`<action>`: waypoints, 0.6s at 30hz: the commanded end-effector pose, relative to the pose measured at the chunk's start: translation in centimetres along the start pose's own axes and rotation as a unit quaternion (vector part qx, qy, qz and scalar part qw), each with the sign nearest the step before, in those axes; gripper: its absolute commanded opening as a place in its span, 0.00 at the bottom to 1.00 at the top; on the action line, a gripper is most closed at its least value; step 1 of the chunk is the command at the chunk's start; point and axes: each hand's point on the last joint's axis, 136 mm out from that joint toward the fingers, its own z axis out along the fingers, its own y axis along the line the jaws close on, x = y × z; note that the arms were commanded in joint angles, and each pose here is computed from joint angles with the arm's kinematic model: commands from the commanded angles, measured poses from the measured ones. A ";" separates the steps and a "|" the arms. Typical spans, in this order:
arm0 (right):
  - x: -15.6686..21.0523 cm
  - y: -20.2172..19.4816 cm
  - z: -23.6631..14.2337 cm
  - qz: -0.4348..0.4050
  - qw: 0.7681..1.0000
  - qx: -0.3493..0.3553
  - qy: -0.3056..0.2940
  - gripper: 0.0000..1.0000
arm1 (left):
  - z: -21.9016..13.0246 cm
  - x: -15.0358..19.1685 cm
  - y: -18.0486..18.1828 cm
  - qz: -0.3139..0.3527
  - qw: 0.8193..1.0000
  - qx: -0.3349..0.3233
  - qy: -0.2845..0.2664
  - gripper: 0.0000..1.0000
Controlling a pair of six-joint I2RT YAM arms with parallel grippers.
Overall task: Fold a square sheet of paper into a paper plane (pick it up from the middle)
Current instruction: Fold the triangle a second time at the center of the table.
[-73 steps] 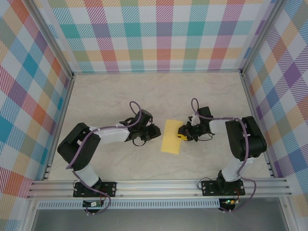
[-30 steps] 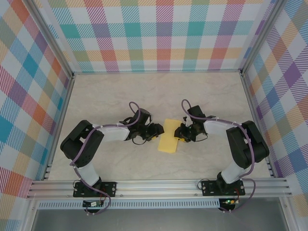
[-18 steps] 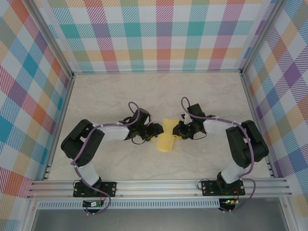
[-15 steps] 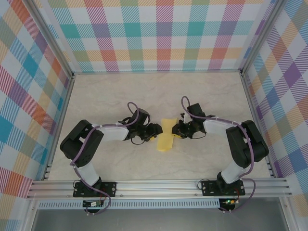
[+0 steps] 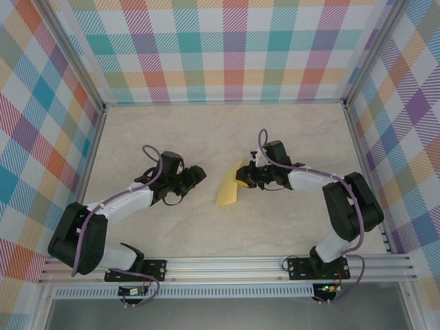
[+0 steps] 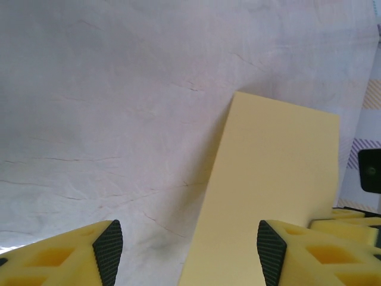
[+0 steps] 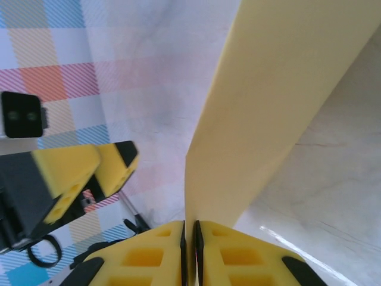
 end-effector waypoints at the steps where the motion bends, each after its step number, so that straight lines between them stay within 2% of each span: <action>1: -0.7 3.5 0.4 -0.025 0.998 -0.052 0.001 0.14 | -0.4 0.6 1.2 -0.013 1.000 -0.006 0.019 0.64; 8: -0.9 5.8 -0.1 -0.050 0.997 -0.062 -0.007 0.15 | -0.8 0.3 1.7 -0.021 1.000 -0.008 0.012 0.66; 11: 0.1 7.2 0.1 -0.063 0.994 -0.090 0.007 0.16 | -1.1 0.1 1.8 -0.023 1.000 -0.011 0.006 0.66; 14: 0.4 4.6 1.0 -0.054 0.998 -0.019 -0.007 0.16 | -1.4 -0.1 1.9 -0.023 1.000 -0.011 -0.002 0.68; 18: 0.2 1.0 2.3 -0.010 1.000 0.009 -0.016 0.16 | -1.4 0.0 1.8 -0.023 1.000 -0.008 0.000 0.69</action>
